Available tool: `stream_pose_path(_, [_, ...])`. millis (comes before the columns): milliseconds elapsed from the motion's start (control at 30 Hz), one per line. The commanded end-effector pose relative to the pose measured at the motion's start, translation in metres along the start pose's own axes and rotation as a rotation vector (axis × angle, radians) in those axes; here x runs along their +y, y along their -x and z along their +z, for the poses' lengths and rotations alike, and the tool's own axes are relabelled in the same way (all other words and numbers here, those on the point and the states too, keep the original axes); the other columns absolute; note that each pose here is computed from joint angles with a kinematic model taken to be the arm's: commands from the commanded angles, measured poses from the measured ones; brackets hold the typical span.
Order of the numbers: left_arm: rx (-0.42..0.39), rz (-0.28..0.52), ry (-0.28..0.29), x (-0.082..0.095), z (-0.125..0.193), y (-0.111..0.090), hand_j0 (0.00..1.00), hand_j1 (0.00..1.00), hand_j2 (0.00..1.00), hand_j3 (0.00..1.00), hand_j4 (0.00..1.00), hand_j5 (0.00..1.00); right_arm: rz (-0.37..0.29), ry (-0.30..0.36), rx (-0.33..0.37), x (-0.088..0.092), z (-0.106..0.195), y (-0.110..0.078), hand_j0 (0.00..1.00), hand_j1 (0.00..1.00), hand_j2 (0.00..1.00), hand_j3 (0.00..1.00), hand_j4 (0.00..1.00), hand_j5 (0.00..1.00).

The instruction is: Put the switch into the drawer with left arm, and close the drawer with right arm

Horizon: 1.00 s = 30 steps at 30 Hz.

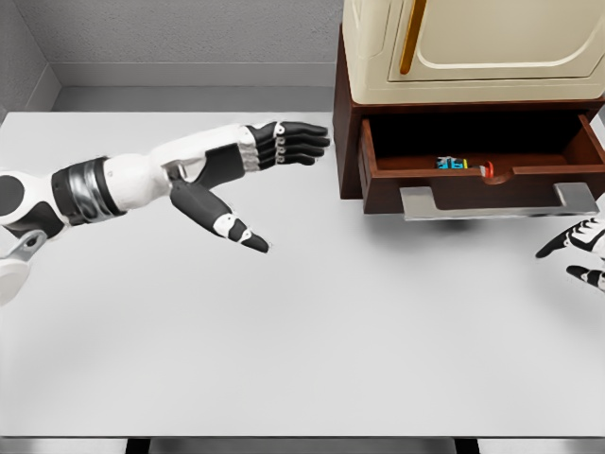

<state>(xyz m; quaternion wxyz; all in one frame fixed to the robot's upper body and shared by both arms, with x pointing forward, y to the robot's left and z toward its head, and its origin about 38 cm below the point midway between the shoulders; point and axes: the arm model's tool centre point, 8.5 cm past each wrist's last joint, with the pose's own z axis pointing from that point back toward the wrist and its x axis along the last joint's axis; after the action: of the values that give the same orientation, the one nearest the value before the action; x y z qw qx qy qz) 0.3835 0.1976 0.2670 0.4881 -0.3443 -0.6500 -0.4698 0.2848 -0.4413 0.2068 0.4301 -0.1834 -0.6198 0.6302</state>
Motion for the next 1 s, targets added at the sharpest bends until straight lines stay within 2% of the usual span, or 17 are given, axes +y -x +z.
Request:
stream_pose_path(0, [-0.061,-0.139,-0.073,0.024,0.034,-0.033,1.0,1.0,1.0,1.0,1.0,1.0,-0.018,0.012,0.0,-0.002,0.0,0.0,0.53,0.53,0.53,0.53,0.53,0.53])
stream_pose_path(33, [-0.053,-0.131,-0.111,0.021,0.049,-0.023,1.0,1.0,1.0,1.0,1.0,1.0,-0.027,0.018,-0.001,-0.002,0.0,-0.001,0.53,0.53,0.53,0.53,0.53,0.53])
stream_pose_path(67, [-0.04,-0.169,-0.134,0.014,0.06,-0.011,1.0,1.0,1.0,1.0,1.0,1.0,-0.036,0.023,-0.002,-0.003,-0.001,-0.001,0.53,0.53,0.53,0.53,0.53,0.53])
stream_pose_path(167, [0.075,-0.451,-0.239,0.0,0.122,0.009,1.0,1.0,1.0,1.0,1.0,1.0,-0.044,0.026,-0.002,-0.002,-0.001,-0.001,0.53,0.53,0.53,0.53,0.53,0.53])
stream_pose_path(200, [0.113,-0.497,-0.254,-0.005,0.136,0.016,1.0,1.0,1.0,1.0,1.0,1.0,-0.05,0.03,-0.002,-0.003,-0.001,-0.001,0.53,0.53,0.53,0.53,0.53,0.53])
stream_pose_path(233, [0.096,-0.531,-0.281,-0.008,0.141,0.022,1.0,1.0,1.0,1.0,1.0,1.0,-0.053,0.033,0.0,-0.004,0.0,-0.001,0.53,0.53,0.53,0.53,0.53,0.53])
stream_pose_path(267, [0.112,-0.548,-0.284,-0.014,0.144,0.039,1.0,1.0,1.0,1.0,1.0,1.0,-0.047,0.037,-0.001,-0.006,-0.001,0.0,0.53,0.53,0.53,0.53,0.53,0.53])
stream_pose_path(300, [0.096,-0.566,-0.304,-0.016,0.143,0.047,1.0,1.0,1.0,1.0,1.0,1.0,-0.044,0.043,-0.002,-0.008,-0.002,0.0,0.53,0.53,0.53,0.53,0.53,0.53])
stream_pose_path(333, [0.122,-0.571,-0.325,-0.015,0.15,0.055,1.0,1.0,1.0,1.0,1.0,1.0,-0.044,0.044,-0.002,-0.008,-0.002,0.0,0.53,0.53,0.53,0.53,0.53,0.53])
stream_pose_path(367, [0.127,-0.564,-0.386,-0.016,0.166,0.063,1.0,1.0,1.0,1.0,1.0,1.0,-0.045,0.048,-0.002,-0.009,-0.002,0.0,0.53,0.53,0.53,0.53,0.53,0.53])
stream_pose_path(433, [0.052,-0.555,-0.544,-0.019,0.171,0.069,1.0,1.0,1.0,1.0,1.0,1.0,-0.053,0.056,0.0,-0.01,-0.002,0.0,0.54,0.54,0.54,0.54,0.54,0.54])
stream_pose_path(500, [0.095,-0.597,-0.593,-0.016,0.181,0.069,1.0,1.0,1.0,1.0,1.0,1.0,-0.054,0.065,-0.001,-0.013,-0.003,0.001,0.54,0.54,0.54,0.54,0.54,0.54])
stream_pose_path(533, [0.087,-0.596,-0.616,-0.016,0.183,0.069,1.0,1.0,1.0,1.0,1.0,1.0,-0.054,0.065,0.0,-0.013,-0.002,0.001,0.54,0.54,0.54,0.54,0.54,0.54])
stream_pose_path(567, [0.094,-0.593,-0.632,-0.015,0.187,0.07,1.0,1.0,1.0,1.0,1.0,1.0,-0.054,0.067,0.002,-0.013,-0.002,0.002,0.54,0.54,0.54,0.54,0.54,0.54])
stream_pose_path(833, [0.091,-0.578,-0.642,-0.016,0.187,0.074,1.0,1.0,1.0,1.0,1.0,1.0,-0.047,0.053,-0.008,-0.011,-0.004,-0.001,0.54,0.54,0.54,0.54,0.54,0.54])
stream_pose_path(967, [0.088,-0.579,-0.64,-0.017,0.186,0.074,1.0,1.0,1.0,1.0,1.0,1.0,-0.026,0.03,-0.073,-0.009,-0.013,-0.021,0.55,0.55,0.55,0.55,0.55,0.55])
